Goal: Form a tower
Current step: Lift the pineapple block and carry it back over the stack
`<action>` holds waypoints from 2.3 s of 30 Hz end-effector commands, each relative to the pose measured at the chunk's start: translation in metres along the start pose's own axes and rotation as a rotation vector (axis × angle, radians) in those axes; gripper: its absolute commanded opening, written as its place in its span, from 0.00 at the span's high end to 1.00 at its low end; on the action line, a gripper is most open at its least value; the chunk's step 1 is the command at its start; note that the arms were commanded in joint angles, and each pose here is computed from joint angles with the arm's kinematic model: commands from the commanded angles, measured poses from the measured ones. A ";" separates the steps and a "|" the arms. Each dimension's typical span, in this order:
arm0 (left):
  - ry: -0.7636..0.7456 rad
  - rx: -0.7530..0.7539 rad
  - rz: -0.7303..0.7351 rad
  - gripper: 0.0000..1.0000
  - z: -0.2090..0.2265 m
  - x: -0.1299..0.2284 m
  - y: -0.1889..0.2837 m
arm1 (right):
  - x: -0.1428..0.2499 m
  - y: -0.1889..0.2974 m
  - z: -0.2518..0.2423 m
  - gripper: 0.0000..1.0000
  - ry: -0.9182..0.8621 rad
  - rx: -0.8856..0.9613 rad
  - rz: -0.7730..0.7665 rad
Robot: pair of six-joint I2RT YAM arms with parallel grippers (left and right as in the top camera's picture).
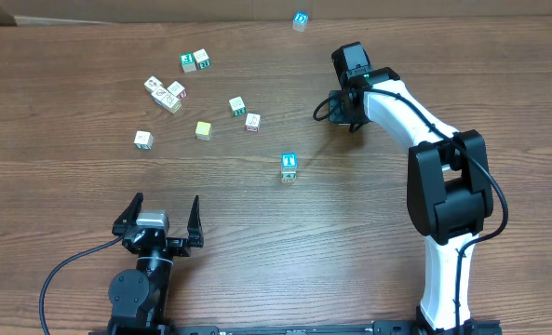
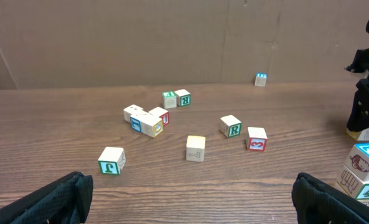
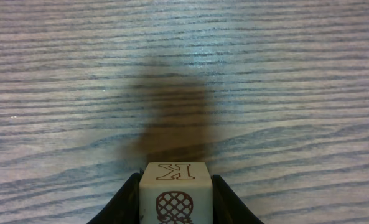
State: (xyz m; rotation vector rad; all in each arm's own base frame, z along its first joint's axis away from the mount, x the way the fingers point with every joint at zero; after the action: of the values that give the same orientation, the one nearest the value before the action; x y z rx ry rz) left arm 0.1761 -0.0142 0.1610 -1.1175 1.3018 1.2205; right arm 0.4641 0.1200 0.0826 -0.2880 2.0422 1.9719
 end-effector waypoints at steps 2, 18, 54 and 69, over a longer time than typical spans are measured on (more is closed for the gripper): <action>-0.015 0.001 -0.009 0.01 0.000 -0.001 0.000 | -0.005 0.017 -0.001 0.77 -0.003 -0.007 -0.018; -0.015 0.001 -0.009 0.00 0.000 -0.001 0.000 | 0.007 0.176 0.035 0.79 0.063 -0.251 -0.050; -0.015 0.001 -0.009 0.00 0.000 -0.001 0.000 | 0.100 0.172 0.113 0.82 0.074 -0.123 0.060; -0.015 0.001 -0.009 0.01 0.000 -0.001 0.000 | 0.102 0.146 0.114 0.82 0.074 -0.089 0.030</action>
State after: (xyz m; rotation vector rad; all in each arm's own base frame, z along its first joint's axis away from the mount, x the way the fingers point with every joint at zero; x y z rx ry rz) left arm 0.1761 -0.0142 0.1610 -1.1175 1.3018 1.2205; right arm 0.3231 0.2473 0.1904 -0.3565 1.9835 2.1547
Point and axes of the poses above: each gripper's point midway between its finger pads, its own y axis back along the fingers, its own z axis along the line the jaws close on, x = y × z, the point moved 7 cm from there along y, back along the fingers, and after that the axes turned 1 degree about -y, right-handed, at the moved point
